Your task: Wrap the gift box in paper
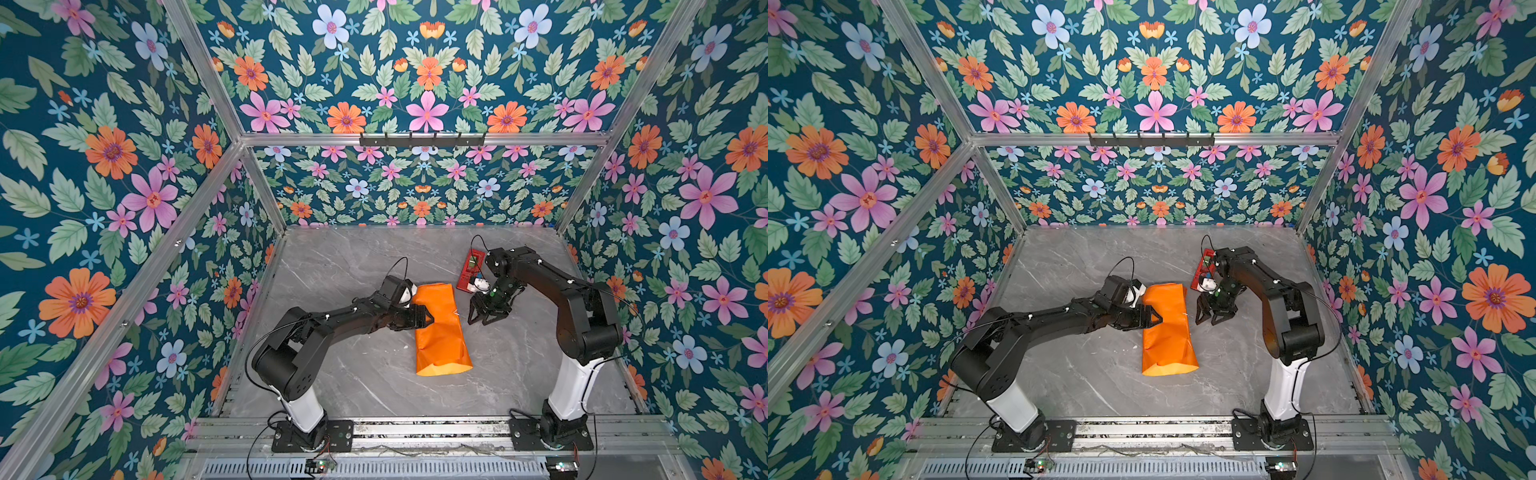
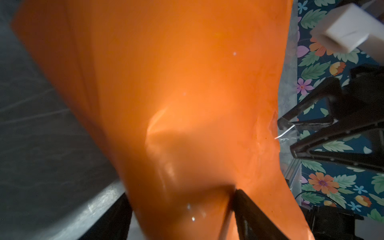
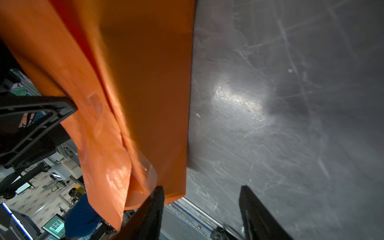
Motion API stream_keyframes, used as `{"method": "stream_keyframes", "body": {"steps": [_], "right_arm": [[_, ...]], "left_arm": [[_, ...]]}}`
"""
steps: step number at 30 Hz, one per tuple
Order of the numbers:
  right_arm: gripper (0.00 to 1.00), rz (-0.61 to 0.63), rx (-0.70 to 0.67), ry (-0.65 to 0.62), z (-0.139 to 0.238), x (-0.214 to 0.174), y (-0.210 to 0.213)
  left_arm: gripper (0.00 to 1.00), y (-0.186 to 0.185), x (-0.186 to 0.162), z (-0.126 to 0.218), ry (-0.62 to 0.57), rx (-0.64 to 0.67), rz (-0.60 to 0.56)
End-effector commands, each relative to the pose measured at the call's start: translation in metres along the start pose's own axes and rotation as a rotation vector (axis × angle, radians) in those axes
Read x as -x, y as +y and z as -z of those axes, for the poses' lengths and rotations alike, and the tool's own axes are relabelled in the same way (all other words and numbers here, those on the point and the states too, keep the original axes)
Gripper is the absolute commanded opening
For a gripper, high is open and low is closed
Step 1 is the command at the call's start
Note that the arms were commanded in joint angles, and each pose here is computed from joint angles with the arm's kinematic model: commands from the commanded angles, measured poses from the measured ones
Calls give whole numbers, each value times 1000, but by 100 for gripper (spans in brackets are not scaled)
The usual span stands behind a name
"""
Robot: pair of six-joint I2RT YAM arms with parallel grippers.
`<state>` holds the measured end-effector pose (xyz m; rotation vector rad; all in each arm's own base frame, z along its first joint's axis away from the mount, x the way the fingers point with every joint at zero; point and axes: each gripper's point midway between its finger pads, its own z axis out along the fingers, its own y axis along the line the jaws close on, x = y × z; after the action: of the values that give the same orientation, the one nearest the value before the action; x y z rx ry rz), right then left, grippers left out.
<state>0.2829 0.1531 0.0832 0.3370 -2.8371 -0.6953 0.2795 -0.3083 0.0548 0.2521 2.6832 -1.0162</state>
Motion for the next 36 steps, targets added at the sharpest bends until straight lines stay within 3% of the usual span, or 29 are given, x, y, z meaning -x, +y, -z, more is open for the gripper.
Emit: {"method": "stream_keyframes", "body": {"steps": [1, 7, 12, 15, 20, 25, 36], "right_arm": [[60, -25, 6, -36, 2, 0, -1], [58, -49, -21, -94, 9, -2, -5], [56, -50, -24, -290, 47, 5, 13], [49, -46, 3, -362, 57, 6, 33], [33, -56, -21, -365, 44, 6, 68], [30, -61, -60, -365, 27, 20, 86], [26, -120, -163, -374, 6, 47, 68]], "left_arm": [[76, 49, -21, 0, 45, 220, 41], [77, 49, -21, 0, 45, 220, 41], [76, 49, -21, 0, 46, 220, 42], [77, 48, -20, 0, 46, 219, 41], [76, 48, -19, 0, 44, 220, 41], [77, 49, -20, -1, 45, 220, 41], [77, 49, -20, -3, 51, 216, 38]]}}
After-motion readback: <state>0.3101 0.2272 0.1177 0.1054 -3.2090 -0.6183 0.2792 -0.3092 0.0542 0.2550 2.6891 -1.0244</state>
